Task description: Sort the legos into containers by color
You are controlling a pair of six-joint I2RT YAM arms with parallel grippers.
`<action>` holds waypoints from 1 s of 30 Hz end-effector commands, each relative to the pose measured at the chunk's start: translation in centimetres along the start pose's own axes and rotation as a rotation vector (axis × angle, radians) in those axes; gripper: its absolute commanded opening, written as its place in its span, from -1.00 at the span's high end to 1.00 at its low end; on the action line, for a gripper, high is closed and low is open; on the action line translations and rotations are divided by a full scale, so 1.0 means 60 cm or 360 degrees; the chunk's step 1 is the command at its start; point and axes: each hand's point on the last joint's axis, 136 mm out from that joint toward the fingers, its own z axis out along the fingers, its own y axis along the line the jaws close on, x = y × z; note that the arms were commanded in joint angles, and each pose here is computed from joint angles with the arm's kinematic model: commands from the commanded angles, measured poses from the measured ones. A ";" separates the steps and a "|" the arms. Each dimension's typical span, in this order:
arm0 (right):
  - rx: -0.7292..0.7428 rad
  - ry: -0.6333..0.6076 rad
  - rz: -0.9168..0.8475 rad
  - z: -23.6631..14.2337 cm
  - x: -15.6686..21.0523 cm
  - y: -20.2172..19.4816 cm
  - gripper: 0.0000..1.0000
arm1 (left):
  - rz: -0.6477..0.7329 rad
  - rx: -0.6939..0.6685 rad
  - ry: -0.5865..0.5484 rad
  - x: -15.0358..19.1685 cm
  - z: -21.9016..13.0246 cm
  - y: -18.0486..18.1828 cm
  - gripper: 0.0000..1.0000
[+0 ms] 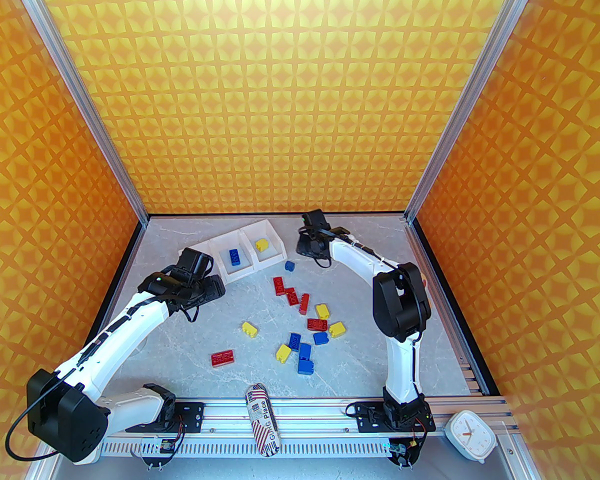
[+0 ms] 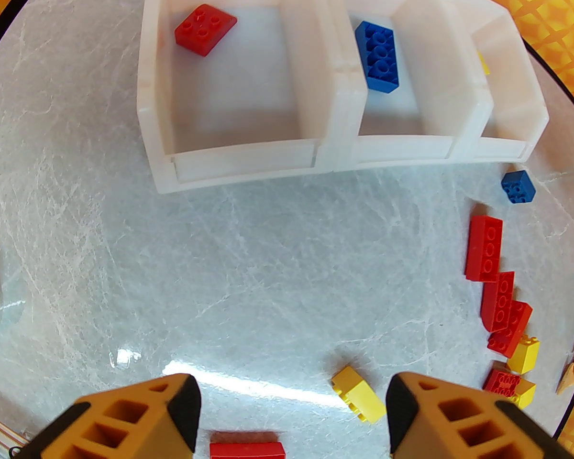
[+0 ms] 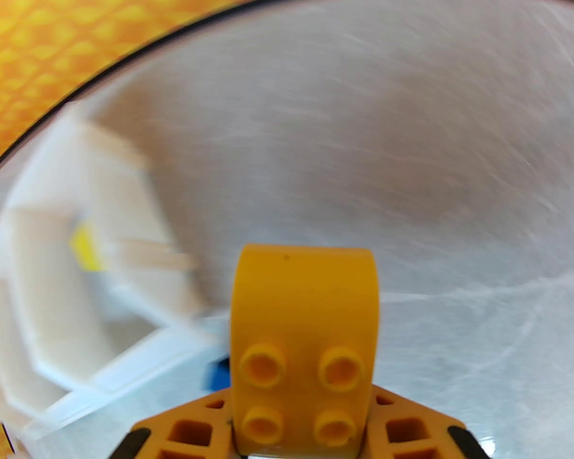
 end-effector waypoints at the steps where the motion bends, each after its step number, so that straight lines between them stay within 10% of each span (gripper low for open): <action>1: -0.0146 -0.0087 -0.0110 -0.023 -0.029 0.069 0.47 | -0.0007 -0.0020 -0.0016 0.003 -0.007 0.001 -0.37; 19: -0.0368 0.0022 -0.0143 0.067 -0.029 0.192 0.39 | 0.0048 -0.0010 -0.0007 0.000 -0.005 -0.016 -0.38; 30: -0.0372 0.0010 -0.0189 0.058 -0.048 0.204 -0.15 | 0.0068 -0.0055 0.0048 0.021 -0.007 -0.004 -0.41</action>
